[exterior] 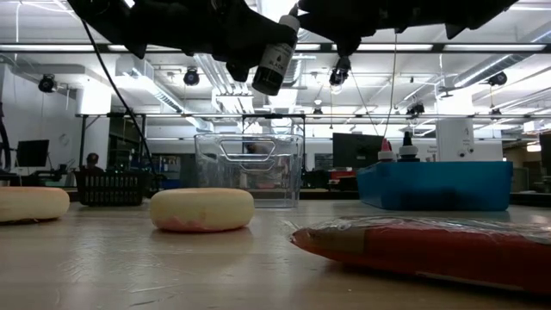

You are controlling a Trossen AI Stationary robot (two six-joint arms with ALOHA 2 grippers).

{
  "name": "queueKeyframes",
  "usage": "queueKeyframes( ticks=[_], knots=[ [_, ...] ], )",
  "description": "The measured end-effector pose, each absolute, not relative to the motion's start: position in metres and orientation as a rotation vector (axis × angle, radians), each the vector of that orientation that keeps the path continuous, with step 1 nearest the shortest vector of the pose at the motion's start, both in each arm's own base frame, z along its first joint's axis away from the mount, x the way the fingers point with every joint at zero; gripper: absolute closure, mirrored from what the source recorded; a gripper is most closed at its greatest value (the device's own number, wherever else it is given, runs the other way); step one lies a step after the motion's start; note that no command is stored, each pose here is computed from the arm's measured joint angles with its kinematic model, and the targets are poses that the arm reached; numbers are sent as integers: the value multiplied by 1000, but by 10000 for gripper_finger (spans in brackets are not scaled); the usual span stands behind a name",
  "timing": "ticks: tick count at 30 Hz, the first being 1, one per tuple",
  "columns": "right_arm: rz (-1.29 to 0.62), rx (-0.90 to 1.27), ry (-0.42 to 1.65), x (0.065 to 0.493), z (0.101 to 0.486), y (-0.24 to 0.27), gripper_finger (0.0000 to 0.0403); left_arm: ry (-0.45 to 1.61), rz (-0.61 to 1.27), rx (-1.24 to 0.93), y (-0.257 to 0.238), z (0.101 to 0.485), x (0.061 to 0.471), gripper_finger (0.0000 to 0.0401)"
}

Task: Pick & Place Food Item
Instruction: Put the black food coloring bottle into the blue bin

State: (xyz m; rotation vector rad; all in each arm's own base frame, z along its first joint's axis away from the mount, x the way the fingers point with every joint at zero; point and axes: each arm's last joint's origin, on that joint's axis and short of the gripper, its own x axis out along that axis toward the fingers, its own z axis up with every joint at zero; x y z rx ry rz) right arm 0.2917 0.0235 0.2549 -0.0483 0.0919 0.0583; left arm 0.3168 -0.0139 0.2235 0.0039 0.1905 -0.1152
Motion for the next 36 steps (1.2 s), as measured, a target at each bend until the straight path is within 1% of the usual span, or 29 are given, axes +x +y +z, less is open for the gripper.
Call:
queueKeyframes(
  ticks=[10, 18, 29, 36],
  knots=[
    [66, -80, 70, 301, 260, 24, 219, 191, -113, 4, -14, 224, 317, 242],
    [68, -78, 97, 306, 253, 25, 238, 191, -113, 4, -14, 224, 317, 242],
    [68, -94, 86, 305, 255, 25, 284, 191, -113, 4, -14, 224, 317, 242],
    [68, -94, 89, 305, 255, 25, 336, 191, -114, 4, -14, 224, 317, 242]
  ],
)
